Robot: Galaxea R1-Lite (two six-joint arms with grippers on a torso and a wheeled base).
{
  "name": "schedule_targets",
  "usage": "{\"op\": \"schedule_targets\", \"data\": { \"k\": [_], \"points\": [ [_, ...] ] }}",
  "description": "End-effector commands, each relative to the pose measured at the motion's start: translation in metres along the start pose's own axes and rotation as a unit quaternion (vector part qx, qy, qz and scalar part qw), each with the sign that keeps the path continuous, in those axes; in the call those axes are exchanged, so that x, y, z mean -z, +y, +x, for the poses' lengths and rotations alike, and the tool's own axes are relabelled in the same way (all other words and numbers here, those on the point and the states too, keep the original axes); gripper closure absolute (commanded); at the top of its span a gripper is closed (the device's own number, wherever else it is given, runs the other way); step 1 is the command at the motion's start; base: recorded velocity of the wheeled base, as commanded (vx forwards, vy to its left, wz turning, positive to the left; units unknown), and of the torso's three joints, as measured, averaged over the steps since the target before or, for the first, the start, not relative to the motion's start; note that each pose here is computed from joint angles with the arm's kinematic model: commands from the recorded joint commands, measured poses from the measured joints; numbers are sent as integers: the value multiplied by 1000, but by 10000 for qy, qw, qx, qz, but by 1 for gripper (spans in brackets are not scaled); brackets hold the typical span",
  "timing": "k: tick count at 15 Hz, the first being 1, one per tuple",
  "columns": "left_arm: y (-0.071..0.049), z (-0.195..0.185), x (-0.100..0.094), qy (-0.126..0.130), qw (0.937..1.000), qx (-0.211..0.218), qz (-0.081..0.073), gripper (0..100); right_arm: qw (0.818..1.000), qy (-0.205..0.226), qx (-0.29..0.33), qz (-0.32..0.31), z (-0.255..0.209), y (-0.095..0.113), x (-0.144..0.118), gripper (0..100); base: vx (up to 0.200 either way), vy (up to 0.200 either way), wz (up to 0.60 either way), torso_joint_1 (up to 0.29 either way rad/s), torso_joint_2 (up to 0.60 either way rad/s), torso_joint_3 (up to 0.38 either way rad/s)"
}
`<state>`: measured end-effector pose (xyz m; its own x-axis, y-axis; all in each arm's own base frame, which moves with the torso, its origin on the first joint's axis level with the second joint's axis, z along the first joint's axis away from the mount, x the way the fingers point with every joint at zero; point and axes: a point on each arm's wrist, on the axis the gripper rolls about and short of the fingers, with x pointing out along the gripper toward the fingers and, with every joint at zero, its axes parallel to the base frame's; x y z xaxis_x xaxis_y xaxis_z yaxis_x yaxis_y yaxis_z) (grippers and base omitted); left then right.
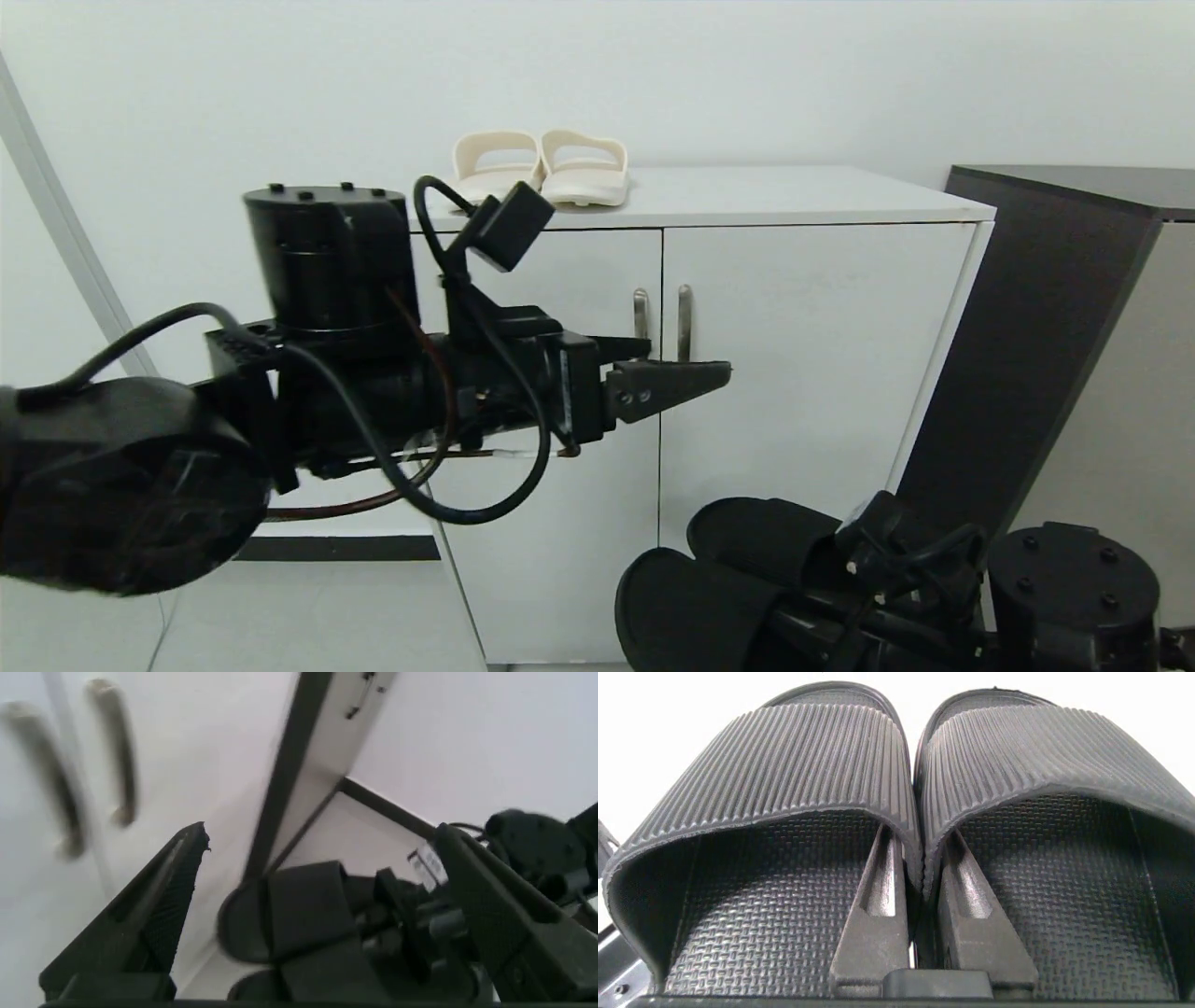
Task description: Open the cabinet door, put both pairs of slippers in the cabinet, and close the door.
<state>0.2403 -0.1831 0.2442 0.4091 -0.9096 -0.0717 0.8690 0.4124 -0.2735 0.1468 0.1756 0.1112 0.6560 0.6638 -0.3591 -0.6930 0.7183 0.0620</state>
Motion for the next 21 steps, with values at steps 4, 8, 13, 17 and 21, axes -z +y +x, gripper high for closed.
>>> {"op": "schedule_targets", "data": {
  "k": [4, 8, 13, 17, 21],
  "points": [
    [31, 51, 6, 127, 9992, -30, -378, 0, 10000, 42, 11, -8, 2, 0, 1, 100, 0, 0, 0, 0, 0, 0],
    [40, 61, -1, 118, 9985, -259, -464, 0, 9999, 118, 18, -41, 5, 0, 4, 100, 0, 0, 0, 0, 0, 0],
    [45, 65, 0, 40, 9971, -603, -465, 0, 9999, 110, 17, -48, 5, 0, 4, 100, 0, 0, 0, 0, 0, 0],
    [59, 71, -2, -84, 9950, -886, -448, 0, 9999, 111, 10, -51, 5, 1, 4, 100, 0, 0, 0, 0, 0, 0],
    [64, 80, -3, -104, 9951, -880, -438, 0, 9999, 111, 10, -51, 5, 1, 4, 100, 0, 0, 0, 0, 0, 0]
  ]
}}
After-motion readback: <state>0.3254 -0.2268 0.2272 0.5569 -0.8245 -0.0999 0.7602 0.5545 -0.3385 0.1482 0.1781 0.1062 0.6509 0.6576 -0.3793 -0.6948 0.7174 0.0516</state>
